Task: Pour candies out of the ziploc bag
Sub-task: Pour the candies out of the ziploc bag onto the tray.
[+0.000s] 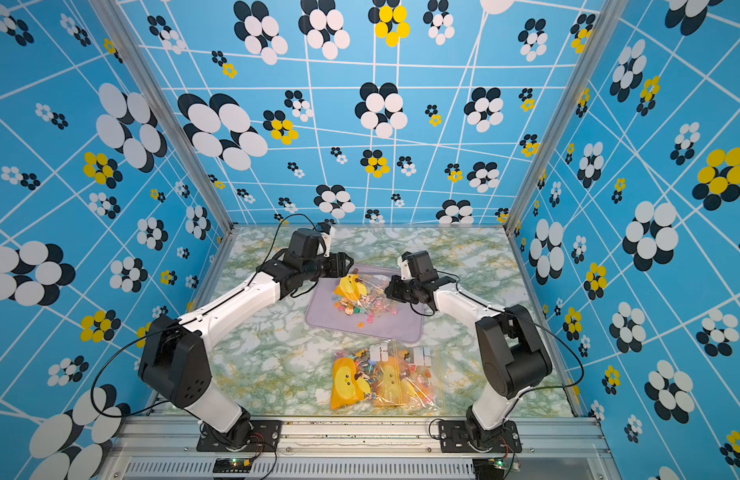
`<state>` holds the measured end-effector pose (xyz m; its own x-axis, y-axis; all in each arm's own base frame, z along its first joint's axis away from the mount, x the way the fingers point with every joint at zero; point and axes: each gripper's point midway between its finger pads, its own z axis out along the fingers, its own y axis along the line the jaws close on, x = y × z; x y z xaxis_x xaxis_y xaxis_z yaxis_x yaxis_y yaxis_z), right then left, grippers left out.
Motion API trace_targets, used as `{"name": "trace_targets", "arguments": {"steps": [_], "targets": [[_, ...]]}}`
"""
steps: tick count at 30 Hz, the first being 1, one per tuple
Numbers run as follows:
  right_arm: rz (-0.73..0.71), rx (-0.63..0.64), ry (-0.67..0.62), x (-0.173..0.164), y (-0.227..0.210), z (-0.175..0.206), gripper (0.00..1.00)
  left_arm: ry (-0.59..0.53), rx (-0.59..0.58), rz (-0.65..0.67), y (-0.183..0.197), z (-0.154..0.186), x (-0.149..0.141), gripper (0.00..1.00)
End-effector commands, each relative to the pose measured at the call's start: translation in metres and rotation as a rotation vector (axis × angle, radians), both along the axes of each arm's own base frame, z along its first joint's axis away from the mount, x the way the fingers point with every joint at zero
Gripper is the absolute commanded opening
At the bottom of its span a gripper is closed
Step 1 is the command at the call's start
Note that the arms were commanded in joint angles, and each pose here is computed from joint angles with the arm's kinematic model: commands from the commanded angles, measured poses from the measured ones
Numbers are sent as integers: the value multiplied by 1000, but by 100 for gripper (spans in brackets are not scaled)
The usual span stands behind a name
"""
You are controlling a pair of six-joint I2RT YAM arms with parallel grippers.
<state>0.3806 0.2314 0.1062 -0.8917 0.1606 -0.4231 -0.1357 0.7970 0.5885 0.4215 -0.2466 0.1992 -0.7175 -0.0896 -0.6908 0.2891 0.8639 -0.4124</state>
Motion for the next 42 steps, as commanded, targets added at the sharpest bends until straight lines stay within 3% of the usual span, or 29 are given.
{"name": "trace_targets", "arguments": {"steps": [1,18,20,22,24,26,34,42], "targets": [[1,14,19,-2,1,-5,4,68,-35,-19,-10,-26,0,66],[16,16,20,-3,7,-2,4,206,7,-25,-10,-101,-3,56],[15,17,19,-2,8,-1,4,212,3,-31,-12,-102,-3,45],[17,16,18,-2,9,0,4,214,6,-29,-11,-103,-3,24],[17,13,18,-2,9,0,4,212,18,-22,-9,-105,-3,10],[20,13,17,-2,10,1,4,193,23,-19,-7,-98,-2,0],[22,-2,17,-3,8,-4,4,36,-23,-39,-12,-35,-1,0],[19,19,20,1,12,-8,4,-152,73,-83,-27,20,-13,0]]}}
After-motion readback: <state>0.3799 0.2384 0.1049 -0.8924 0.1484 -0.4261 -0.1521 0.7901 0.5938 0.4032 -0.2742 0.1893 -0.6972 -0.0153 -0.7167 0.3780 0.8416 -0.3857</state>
